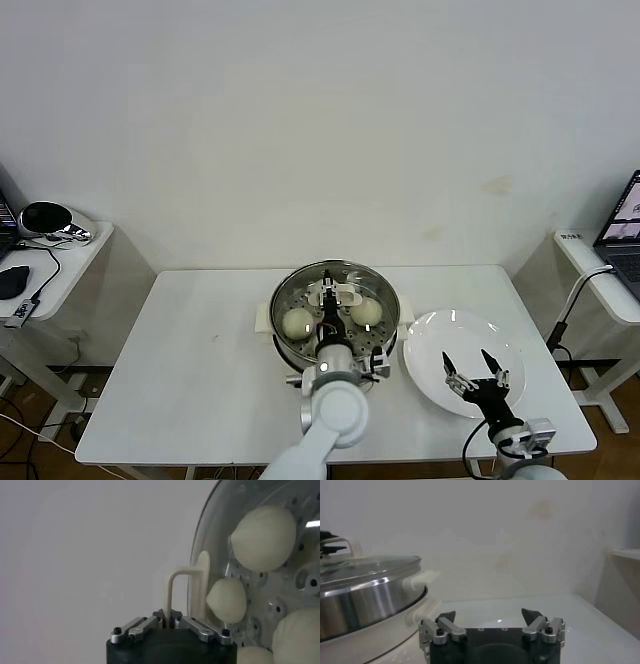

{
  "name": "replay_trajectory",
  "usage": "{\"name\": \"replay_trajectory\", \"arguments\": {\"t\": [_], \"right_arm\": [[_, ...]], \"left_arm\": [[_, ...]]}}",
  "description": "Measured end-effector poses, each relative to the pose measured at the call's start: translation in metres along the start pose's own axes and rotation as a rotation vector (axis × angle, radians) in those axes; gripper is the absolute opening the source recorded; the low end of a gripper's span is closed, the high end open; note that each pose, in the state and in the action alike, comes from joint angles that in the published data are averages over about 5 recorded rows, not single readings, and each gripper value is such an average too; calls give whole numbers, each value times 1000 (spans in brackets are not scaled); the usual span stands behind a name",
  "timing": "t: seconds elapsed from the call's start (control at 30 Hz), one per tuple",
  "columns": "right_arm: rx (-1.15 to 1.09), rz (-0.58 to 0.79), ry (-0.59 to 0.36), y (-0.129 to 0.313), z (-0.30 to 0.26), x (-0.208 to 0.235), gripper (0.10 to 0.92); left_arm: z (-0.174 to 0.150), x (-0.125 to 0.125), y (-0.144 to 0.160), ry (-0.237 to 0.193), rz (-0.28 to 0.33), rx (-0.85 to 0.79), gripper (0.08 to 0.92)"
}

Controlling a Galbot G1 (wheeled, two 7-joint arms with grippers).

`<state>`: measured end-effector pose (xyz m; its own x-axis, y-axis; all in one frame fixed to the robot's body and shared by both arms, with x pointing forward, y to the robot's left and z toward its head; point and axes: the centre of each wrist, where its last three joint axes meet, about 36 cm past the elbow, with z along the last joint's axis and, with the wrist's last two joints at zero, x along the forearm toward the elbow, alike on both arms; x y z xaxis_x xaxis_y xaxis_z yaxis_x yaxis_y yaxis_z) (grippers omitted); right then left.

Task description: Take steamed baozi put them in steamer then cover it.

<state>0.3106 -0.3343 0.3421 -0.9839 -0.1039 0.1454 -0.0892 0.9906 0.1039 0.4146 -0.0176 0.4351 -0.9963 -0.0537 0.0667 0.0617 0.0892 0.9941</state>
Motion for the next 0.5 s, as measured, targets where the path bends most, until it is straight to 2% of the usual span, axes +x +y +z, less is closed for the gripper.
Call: {"name": "replay_trajectory", "arguments": {"t": [0.37,0.5], "right_arm": [[2,0,1,0,1,0,823],[1,1,0,0,1,0,823]], "left_arm": [[4,23,15,-37,6,46,742],[8,29,20,-41,7,69,812]]}}
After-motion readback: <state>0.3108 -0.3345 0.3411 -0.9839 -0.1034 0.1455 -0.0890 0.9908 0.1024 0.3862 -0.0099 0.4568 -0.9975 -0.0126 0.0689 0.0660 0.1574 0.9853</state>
